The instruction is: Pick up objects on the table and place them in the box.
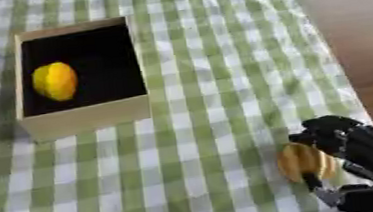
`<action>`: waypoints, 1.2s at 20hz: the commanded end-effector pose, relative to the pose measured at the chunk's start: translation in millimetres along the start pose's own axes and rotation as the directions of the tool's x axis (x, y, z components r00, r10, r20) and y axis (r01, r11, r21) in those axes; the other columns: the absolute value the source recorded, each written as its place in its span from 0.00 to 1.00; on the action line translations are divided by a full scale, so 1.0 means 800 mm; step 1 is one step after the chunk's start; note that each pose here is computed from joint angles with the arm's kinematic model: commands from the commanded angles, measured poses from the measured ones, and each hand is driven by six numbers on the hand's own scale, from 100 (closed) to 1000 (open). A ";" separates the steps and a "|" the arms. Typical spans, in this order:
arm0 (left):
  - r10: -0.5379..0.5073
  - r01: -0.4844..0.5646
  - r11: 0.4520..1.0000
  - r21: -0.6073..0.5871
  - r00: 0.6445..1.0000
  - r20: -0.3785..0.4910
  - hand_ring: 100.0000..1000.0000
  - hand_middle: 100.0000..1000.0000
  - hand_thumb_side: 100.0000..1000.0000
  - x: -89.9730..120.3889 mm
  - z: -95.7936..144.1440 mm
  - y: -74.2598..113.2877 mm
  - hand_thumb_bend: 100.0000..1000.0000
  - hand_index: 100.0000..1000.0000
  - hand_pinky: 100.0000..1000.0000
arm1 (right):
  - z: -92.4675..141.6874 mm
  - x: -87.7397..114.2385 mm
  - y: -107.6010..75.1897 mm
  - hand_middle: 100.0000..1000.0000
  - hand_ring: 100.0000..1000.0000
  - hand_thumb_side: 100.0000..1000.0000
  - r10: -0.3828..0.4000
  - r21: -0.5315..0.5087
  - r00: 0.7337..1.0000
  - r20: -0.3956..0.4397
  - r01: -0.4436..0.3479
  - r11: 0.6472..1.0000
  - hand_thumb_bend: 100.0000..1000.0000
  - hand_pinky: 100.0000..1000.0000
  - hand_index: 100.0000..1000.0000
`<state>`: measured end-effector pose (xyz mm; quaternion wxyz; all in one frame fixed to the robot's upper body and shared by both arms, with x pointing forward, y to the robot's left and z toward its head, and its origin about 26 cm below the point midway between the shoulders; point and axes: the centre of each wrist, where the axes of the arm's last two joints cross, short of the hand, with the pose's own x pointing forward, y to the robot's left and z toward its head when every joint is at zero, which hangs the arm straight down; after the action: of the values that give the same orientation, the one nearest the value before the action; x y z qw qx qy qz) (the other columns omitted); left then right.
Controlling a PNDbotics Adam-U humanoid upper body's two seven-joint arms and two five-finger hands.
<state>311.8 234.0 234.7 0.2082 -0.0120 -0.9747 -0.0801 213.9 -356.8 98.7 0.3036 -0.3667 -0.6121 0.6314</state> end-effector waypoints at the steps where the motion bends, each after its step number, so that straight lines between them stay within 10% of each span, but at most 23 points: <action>1: 0.013 -0.013 1.000 -0.008 0.999 0.030 0.70 0.67 0.62 0.007 -0.007 -0.002 0.00 0.79 0.71 | 0.000 -0.003 -0.011 0.70 0.86 0.30 0.061 0.028 0.998 -0.007 -0.060 0.998 0.15 0.84 0.92; 4: 0.017 -0.017 1.000 -0.011 0.999 0.030 0.70 0.66 0.61 0.006 -0.007 -0.003 0.00 0.79 0.71 | 0.000 -0.001 -0.009 0.70 0.86 0.48 0.069 0.062 0.998 -0.008 -0.068 0.996 0.24 0.85 0.92; 9: 0.024 -0.023 1.000 -0.013 0.999 0.028 0.70 0.66 0.62 0.006 -0.007 -0.004 0.00 0.79 0.71 | -0.001 0.001 -0.008 0.69 0.86 0.50 0.066 0.103 0.998 -0.005 -0.065 0.993 0.33 0.85 0.91; 24: 0.031 -0.030 0.999 -0.025 0.999 0.019 0.71 0.66 0.63 0.006 -0.006 -0.006 0.00 0.79 0.71 | -0.004 0.000 -0.010 0.63 0.80 0.39 0.058 0.038 0.998 -0.021 -0.057 0.998 0.07 0.79 0.84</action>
<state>311.9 229.9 234.0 0.2130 -0.0253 -0.9731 -0.0843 216.1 -351.3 100.5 0.3069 -0.3833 -0.5900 0.6410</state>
